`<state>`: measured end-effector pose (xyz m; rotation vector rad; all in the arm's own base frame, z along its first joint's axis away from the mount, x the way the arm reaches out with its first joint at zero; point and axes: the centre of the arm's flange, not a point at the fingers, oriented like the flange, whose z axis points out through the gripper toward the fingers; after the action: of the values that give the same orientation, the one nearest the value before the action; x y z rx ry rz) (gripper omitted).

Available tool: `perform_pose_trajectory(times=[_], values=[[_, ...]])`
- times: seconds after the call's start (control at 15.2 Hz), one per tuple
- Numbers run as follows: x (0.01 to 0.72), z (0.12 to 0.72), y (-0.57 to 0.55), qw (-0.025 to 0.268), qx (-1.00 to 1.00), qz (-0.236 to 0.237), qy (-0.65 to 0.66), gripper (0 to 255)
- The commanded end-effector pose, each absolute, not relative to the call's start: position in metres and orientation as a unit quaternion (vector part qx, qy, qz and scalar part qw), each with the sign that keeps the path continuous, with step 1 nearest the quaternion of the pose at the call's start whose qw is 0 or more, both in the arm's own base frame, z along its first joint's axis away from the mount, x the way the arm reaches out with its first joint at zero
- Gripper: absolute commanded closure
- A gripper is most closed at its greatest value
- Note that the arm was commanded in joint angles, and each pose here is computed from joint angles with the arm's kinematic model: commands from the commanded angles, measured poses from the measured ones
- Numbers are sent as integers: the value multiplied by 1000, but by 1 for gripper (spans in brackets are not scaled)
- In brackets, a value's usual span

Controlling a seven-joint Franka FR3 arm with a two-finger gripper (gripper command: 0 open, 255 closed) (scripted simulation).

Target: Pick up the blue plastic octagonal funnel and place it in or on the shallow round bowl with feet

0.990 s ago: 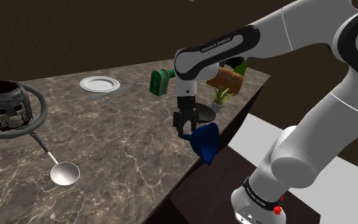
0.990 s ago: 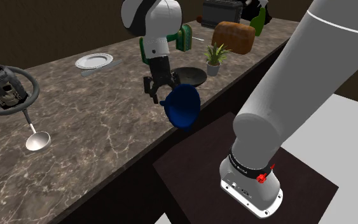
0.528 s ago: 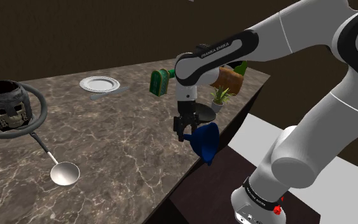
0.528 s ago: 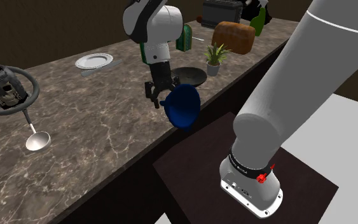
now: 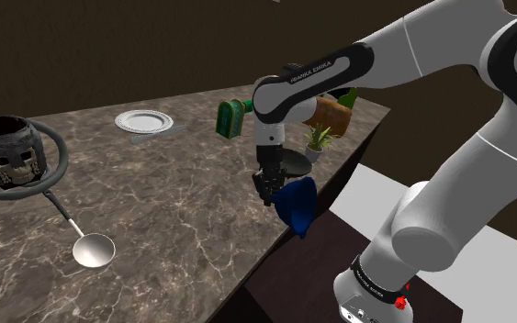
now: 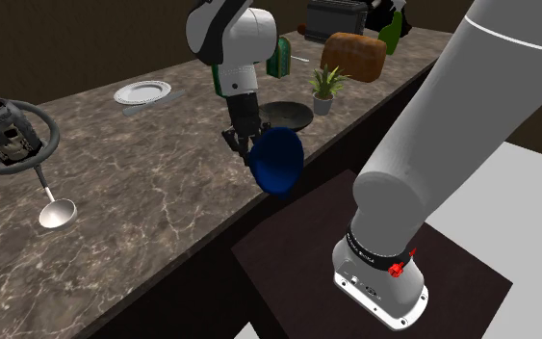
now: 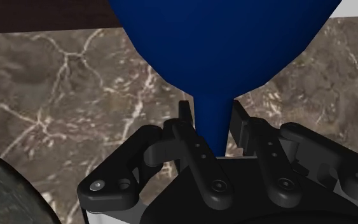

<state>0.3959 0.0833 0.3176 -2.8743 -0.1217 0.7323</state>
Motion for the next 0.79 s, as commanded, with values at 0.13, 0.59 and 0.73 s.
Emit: perform_pose_trajectory(times=[0.13, 0.59, 0.73], values=[[395, 317, 84, 86, -964, 247, -41, 255], [396, 343, 84, 86, -964, 247, -41, 255], [396, 354, 84, 86, -964, 247, -41, 255]])
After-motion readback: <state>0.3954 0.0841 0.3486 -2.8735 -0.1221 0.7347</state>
